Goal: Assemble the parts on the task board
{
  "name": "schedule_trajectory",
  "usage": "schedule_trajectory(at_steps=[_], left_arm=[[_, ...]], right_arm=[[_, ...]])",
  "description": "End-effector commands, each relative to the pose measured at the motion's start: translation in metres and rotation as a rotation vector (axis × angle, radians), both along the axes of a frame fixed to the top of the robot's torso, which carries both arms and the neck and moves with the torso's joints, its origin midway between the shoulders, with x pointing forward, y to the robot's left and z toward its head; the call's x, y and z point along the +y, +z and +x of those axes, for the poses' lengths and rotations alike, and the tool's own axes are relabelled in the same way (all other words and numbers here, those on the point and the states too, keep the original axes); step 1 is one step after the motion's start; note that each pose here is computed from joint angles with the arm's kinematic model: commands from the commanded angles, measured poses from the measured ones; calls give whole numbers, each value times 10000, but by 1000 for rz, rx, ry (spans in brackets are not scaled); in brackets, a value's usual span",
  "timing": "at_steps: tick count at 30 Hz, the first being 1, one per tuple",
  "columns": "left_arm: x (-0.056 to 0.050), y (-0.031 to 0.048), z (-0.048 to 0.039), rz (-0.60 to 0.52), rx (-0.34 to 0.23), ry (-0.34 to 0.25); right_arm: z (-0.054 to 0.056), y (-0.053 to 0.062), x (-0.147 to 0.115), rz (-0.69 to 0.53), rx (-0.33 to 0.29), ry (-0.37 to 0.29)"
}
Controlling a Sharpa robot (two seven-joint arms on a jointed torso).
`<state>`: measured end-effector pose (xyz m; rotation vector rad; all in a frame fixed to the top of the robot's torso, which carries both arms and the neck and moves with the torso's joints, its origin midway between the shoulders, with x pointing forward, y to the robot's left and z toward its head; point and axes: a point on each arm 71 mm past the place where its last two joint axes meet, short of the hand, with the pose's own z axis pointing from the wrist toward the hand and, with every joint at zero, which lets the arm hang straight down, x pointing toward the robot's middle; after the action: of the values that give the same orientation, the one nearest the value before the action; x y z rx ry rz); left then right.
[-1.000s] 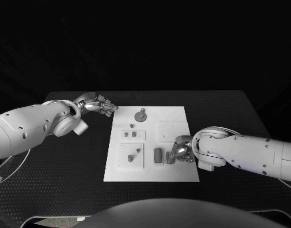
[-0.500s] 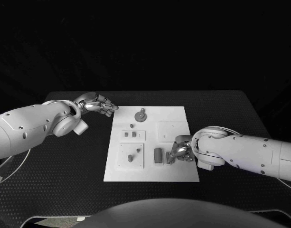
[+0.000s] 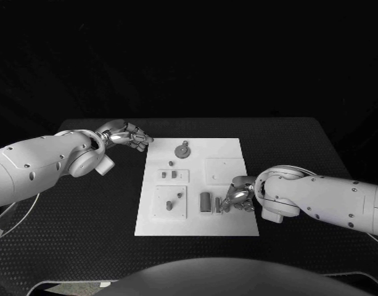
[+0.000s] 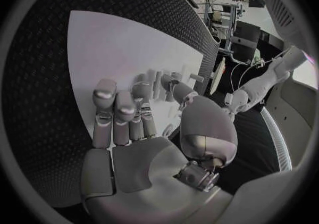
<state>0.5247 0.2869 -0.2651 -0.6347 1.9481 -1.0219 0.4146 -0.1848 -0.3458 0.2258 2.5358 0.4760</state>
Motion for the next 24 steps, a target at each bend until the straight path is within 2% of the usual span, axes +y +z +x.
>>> schedule_trajectory(at_steps=[1, 6, 10, 13, 16, 19, 24], left_arm=[[-10, 16, 8, -37, 4, 8], [25, 27, 20, -79, 8, 47], [70, 42, 53, -127, 3, 102], [107, 63, 80, -167, -7, 151], [143, 95, 114, -196, -27, 194], [207, 183, 177, -222, -53, 242], [236, 306, 252, -250, -75, 270]], right_arm=[[35, 104, 36, 90, -10, -11], [233, 321, -110, 127, -90, -53], [425, 472, -151, 358, -176, -108], [605, 550, -229, 505, -260, -193], [790, 644, -356, 576, -367, -261], [981, 732, -486, 628, -440, -282], [1214, 865, -625, 702, -509, -362]])
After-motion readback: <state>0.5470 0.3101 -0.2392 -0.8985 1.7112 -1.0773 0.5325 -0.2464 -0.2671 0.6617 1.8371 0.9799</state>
